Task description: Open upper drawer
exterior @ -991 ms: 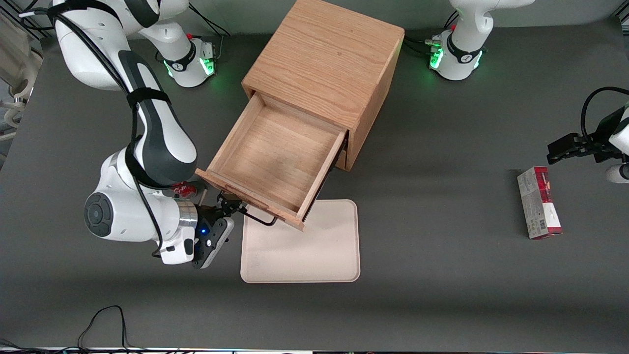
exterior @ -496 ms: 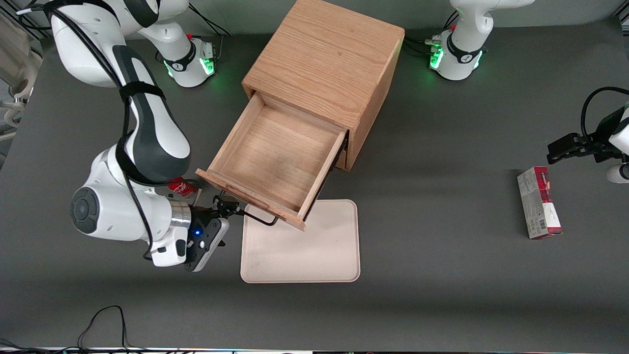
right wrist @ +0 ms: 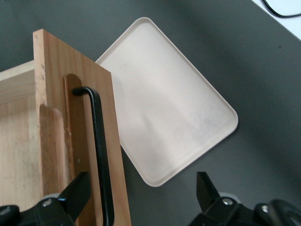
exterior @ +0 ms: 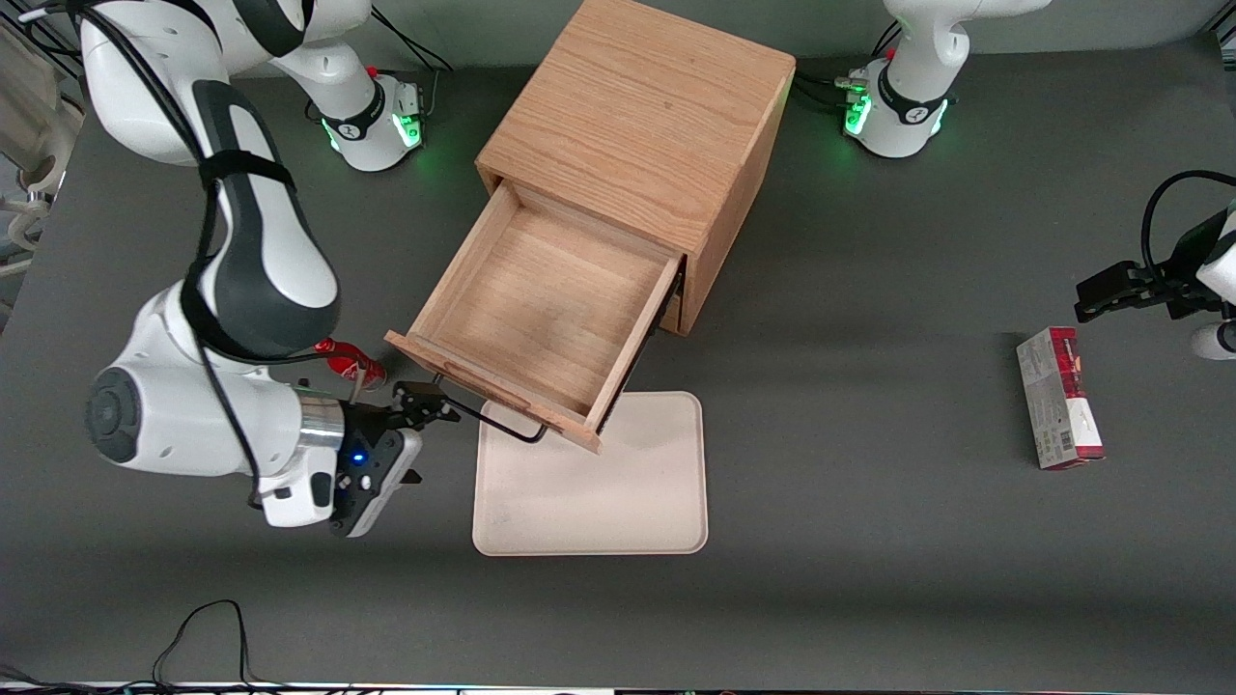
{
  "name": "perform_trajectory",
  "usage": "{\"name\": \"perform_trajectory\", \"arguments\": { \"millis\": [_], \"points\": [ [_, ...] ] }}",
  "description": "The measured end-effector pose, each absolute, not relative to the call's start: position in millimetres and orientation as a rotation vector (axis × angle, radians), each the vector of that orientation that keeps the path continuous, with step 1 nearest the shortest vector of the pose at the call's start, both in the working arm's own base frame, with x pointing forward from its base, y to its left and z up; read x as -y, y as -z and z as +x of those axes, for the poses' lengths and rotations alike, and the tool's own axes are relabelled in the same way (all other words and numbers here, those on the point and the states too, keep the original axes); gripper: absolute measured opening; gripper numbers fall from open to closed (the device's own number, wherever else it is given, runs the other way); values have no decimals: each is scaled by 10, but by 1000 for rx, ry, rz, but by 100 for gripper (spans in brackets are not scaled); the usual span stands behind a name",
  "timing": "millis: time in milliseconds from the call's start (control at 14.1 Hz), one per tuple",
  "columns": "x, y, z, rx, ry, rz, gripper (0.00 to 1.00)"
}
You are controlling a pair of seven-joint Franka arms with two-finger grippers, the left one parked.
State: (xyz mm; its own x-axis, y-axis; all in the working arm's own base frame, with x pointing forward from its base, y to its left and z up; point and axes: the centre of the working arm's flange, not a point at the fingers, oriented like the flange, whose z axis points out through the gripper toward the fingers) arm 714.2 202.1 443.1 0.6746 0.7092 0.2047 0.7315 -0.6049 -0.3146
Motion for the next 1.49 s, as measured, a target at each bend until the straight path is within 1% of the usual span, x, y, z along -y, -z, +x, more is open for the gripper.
{"name": "perform_trajectory", "arguments": {
  "millis": [142,283,354,496,708,991,1133,1274,1487],
  "points": [
    [-1742,-4644,7147,1088,63,-2637,100],
    [-1613,-4897,6986,1039,-27,-2716,100],
    [-1579,-5019,6874,1008,-63,-2745,100],
    [-1485,-5256,6622,973,-100,-2813,100],
    [-1291,-5384,6078,869,-165,-2908,100],
    [-840,-5369,5094,528,-191,-3008,100],
    [-418,-5502,4778,397,-192,-3008,100],
    [20,-5737,4690,302,-142,-2994,100],
    [126,-5904,4809,274,-87,-3002,100]
  ]
}}
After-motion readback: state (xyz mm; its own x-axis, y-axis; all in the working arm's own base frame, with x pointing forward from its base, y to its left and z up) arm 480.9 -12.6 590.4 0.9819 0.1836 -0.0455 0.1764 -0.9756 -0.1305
